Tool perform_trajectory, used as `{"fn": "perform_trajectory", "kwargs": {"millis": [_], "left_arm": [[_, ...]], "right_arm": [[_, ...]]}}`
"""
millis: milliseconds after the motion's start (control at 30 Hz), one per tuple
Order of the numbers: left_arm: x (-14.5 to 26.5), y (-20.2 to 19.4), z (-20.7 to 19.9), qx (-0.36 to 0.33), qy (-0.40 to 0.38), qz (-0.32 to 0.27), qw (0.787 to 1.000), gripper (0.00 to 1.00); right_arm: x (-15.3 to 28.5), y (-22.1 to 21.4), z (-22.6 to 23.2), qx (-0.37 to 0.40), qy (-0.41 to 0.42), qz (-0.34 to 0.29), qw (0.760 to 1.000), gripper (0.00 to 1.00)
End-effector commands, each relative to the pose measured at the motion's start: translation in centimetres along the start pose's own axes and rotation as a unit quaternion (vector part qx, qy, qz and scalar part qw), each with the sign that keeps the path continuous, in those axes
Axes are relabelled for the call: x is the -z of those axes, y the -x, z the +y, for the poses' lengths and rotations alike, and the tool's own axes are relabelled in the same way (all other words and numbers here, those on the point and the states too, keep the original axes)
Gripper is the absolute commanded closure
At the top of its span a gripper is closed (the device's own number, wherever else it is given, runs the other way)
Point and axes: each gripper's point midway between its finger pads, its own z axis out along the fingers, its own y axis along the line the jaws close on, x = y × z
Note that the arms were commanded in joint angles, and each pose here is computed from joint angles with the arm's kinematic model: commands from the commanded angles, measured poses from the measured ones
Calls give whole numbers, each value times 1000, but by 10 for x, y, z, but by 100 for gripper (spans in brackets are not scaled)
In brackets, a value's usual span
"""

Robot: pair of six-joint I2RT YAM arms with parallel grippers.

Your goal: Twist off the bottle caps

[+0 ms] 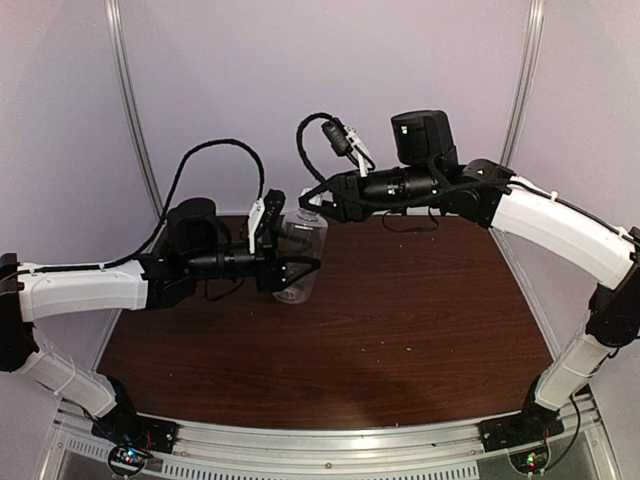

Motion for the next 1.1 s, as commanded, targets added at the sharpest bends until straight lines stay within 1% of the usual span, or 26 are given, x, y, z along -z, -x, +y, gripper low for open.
{"fn": "perform_trajectory", "kwargs": {"millis": [0,100,167,333,500,600,867,900,967,1000,1067], "left_arm": [[6,23,-20,-33,-51,-45,997,60],[8,27,-33,-39,-86,-55,994,63],[11,30,-42,-44,-111,-63,991,63],[14,31,-62,-44,-177,-68,981,65],[18,33,-73,-42,-214,-71,973,67],[21,35,-75,-47,-215,-73,973,67],[22,36,-70,-65,-186,-61,978,64],[21,35,-69,-64,-182,-58,979,65],[19,34,-64,-62,-170,-52,982,66],[17,33,-61,-60,-161,-48,984,67],[15,31,-53,-60,-138,-42,988,69]], "right_arm": [[11,10,20,55,40,-8,998,100],[16,7,34,86,77,0,993,100],[20,2,44,105,109,9,988,100],[29,-8,69,152,188,18,970,100],[39,-17,84,178,248,30,952,100],[43,-19,82,185,251,35,949,100],[40,-18,59,170,202,33,964,100],[39,-18,56,166,195,35,966,98],[34,-18,49,156,179,37,971,90],[31,-18,46,148,170,38,973,84],[27,-15,39,132,152,37,979,68]]}}
